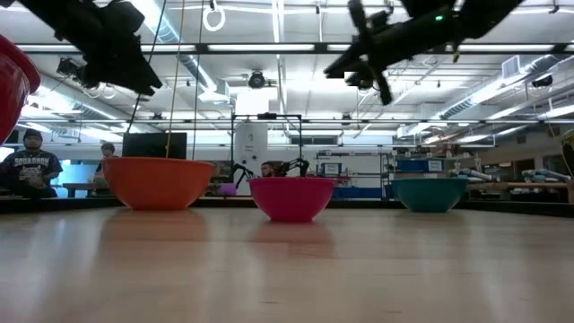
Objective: Nest bowls inside each other
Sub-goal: Stack the orange bowl on the red bowl
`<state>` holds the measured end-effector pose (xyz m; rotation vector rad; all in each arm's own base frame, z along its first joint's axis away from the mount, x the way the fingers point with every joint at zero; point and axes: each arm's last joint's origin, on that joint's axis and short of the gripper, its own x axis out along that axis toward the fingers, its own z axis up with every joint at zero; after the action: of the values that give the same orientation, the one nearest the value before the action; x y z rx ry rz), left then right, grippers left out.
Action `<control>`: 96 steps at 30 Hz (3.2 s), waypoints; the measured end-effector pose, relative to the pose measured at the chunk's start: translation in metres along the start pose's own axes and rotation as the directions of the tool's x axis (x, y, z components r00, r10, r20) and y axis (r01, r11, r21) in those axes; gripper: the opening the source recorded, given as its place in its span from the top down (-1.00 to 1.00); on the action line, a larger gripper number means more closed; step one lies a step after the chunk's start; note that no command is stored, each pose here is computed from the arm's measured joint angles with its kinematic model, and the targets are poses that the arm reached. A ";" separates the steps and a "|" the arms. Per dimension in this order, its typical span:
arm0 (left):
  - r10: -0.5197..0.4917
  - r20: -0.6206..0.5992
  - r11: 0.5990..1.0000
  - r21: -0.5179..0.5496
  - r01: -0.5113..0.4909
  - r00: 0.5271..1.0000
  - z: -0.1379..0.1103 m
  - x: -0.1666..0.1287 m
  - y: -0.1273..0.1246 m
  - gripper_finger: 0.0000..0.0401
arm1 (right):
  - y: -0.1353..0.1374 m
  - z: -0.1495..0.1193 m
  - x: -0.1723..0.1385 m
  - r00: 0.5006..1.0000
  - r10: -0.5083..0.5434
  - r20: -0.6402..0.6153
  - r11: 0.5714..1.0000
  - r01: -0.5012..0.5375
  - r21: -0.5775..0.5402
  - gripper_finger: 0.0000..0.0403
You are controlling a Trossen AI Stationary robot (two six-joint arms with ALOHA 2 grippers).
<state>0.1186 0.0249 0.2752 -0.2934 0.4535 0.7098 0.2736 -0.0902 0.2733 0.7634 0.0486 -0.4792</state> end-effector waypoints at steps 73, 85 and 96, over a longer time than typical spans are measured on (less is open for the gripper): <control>0.153 0.195 0.977 -0.176 -0.119 0.969 0.108 -0.074 0.003 0.13 | 0.180 -0.064 0.190 0.723 0.258 -0.641 0.822 -0.513 -0.248 0.89; 0.080 0.071 0.947 -0.316 -0.054 0.994 0.101 -0.048 -0.013 0.14 | 0.236 -0.127 0.156 0.694 0.356 -0.626 0.705 -0.639 -0.307 0.84; 0.033 -0.046 0.963 -0.267 -0.044 0.998 0.099 -0.021 -0.031 0.14 | 0.237 -0.163 0.148 0.810 0.241 -0.535 0.784 -0.487 -0.384 0.65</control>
<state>0.1552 0.0304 0.3746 -0.5562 0.4031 0.8059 0.5293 0.1079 0.2775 0.3277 0.4472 0.1224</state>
